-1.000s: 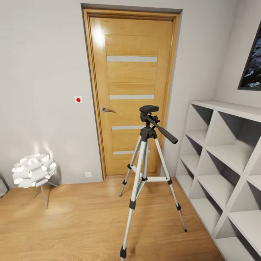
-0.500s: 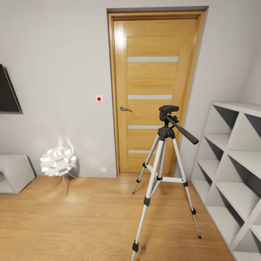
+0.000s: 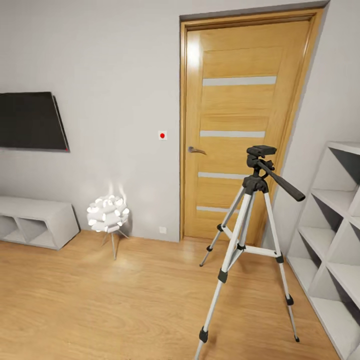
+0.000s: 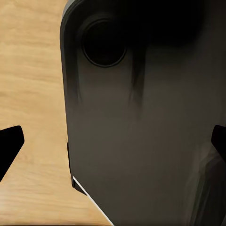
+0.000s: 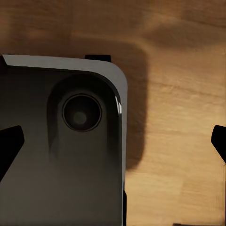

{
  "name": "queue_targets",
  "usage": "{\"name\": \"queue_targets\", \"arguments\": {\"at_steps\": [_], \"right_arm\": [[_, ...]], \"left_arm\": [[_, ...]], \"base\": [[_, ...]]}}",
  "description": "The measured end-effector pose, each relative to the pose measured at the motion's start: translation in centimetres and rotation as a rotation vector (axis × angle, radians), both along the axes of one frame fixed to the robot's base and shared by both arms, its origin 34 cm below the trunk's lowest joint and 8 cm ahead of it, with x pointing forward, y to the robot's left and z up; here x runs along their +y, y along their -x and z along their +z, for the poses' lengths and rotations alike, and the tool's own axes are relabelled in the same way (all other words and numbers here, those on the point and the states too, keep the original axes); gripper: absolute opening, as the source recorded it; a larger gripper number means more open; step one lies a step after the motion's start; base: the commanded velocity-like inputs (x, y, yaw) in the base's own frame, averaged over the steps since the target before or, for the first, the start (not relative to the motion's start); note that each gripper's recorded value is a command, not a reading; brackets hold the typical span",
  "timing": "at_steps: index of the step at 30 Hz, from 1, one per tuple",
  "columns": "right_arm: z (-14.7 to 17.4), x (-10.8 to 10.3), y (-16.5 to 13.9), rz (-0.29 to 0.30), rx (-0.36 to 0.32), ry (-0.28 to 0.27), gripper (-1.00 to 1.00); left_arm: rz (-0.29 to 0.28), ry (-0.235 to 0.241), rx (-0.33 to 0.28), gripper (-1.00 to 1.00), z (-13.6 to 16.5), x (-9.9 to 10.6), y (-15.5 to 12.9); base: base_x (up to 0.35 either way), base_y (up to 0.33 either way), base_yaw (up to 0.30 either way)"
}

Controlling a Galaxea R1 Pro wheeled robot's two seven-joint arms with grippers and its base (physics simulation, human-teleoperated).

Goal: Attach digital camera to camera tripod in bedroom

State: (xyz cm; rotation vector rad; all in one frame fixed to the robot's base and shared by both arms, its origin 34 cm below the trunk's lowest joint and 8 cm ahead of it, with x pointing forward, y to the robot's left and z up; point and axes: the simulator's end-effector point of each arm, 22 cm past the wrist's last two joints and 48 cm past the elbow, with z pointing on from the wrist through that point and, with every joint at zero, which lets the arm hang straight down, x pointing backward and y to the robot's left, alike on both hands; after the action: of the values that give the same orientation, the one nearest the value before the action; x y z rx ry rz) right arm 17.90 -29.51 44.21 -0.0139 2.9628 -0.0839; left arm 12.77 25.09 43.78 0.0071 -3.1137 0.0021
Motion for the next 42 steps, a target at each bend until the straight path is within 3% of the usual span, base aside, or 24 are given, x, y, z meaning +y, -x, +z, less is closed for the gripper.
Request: {"name": "queue_targets", "arguments": {"at_steps": [32, 42], "right_arm": [[0.00, 0.03, 0.01, 0.000, 0.000, 0.000, 1.00], [-0.01, 0.02, 0.01, 0.000, 0.001, 0.000, 1.00]], "left_arm": [[0.000, -0.001, -0.001, 1.00, 0.00, 0.02, -0.02], [0.000, -0.001, -0.001, 1.00, 0.00, 0.03, -0.03]], "base": [[-0.015, 0.002, 0.287], [-0.119, 0.133, 0.288]]}}
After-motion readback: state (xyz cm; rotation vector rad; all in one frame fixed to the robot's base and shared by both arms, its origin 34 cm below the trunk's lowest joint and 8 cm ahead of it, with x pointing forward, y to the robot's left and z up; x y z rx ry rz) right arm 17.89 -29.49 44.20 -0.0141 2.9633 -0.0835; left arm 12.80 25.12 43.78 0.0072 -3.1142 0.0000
